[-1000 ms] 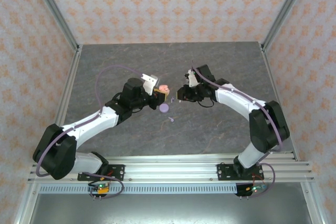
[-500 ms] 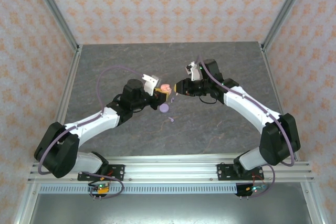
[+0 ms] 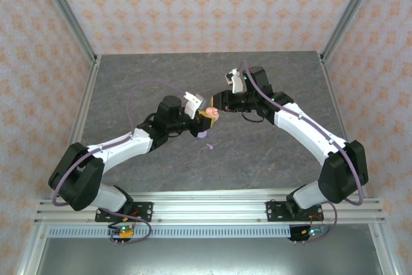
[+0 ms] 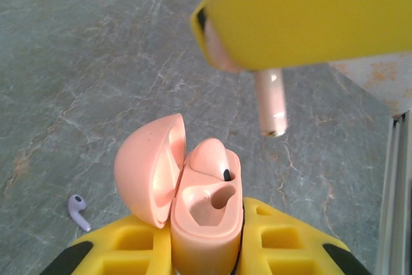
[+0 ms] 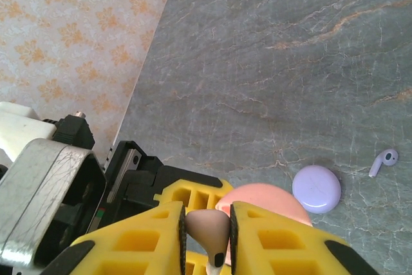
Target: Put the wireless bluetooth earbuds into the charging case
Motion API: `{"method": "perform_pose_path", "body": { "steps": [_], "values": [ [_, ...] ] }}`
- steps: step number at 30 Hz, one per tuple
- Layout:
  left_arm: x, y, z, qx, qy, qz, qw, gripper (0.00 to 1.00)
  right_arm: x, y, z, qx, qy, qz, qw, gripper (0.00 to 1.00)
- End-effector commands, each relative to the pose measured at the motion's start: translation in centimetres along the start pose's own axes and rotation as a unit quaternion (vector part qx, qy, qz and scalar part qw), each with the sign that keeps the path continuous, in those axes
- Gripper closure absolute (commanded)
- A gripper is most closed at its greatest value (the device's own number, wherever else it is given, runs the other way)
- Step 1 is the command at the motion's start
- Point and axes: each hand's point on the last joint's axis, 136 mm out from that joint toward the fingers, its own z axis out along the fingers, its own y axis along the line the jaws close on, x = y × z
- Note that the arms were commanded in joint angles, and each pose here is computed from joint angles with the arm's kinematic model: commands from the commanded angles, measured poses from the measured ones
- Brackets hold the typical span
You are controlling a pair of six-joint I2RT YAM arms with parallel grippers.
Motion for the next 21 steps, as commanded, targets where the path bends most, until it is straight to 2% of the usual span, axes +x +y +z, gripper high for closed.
{"method": "perform_pose_path", "body": {
  "steps": [1,21],
  "values": [
    [-2.1,-1.6,0.1,0.031,-0.02,0.022,0.999,0.8,-0.8,0.4,-0.4,0.018,-0.012,-0.022,1.0,0.76],
    [-3.8,-2.4,-0.1,0.043,-0.028,-0.001,0.999,0.8,0.0,-0.6,0.0,0.066,-0.007,-0.048,0.997,0.76]
  ]
}}
